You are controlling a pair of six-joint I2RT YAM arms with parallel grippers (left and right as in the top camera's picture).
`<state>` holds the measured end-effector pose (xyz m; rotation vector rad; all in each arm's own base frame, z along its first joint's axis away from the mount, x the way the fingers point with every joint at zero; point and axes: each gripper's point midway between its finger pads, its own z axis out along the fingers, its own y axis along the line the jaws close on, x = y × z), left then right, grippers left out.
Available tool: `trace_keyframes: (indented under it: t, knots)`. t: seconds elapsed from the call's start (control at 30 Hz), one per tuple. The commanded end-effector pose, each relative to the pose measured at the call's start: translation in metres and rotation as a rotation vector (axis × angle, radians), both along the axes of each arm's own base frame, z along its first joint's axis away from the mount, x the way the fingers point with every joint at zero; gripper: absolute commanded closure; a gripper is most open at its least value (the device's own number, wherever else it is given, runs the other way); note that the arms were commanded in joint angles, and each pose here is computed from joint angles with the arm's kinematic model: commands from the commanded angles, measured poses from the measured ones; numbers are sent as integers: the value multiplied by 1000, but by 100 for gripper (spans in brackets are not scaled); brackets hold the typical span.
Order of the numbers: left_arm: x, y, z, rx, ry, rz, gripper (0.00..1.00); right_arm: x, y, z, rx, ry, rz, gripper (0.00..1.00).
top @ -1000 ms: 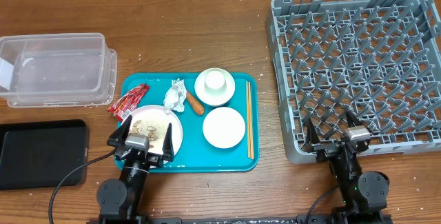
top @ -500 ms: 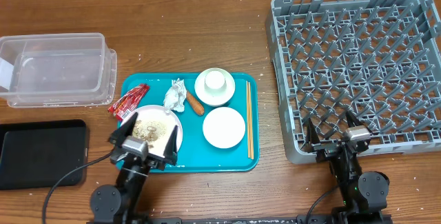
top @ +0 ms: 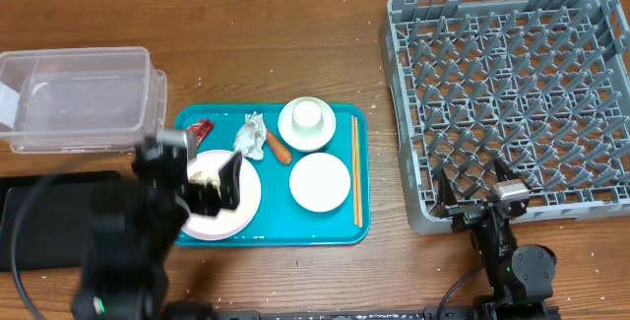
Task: Sort waste into correct bins and load items into the dishwasher
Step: 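Move the left gripper to the white plate's rim and grasp it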
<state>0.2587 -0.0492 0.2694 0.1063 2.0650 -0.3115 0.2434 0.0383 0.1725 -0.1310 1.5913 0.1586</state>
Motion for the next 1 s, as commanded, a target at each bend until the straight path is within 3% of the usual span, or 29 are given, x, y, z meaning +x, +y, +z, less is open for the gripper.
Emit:
trace_keyframes:
  t: [0.0, 0.13, 0.23, 0.4, 0.53, 0.73, 0.97]
  knots:
    - [26, -6, 26, -10, 59, -23, 0, 0, 0, -1, -3, -6, -1, 0]
    - [42, -37, 32, -113, 147, -175, 0, 0, 0, -1, -3, -6, -1, 0]
    - [51, -44, 22, -145, 208, -204, 0, 0, 0, -1, -3, -6, -1, 0]
    - [43, -9, -27, -60, 473, 94, 0, 0, 0, -1, -3, -6, -1, 0]
    - [27, 2, -50, 52, 586, 277, 0, 0, 0, -1, -3, -6, -1, 0]
    - [33, -32, -56, 63, 584, 186, 0, 0, 0, -1, -3, -6, -1, 0]
    - [35, -35, -93, 98, 732, 219, 0, 0, 0, -1, -3, -6, -1, 0]
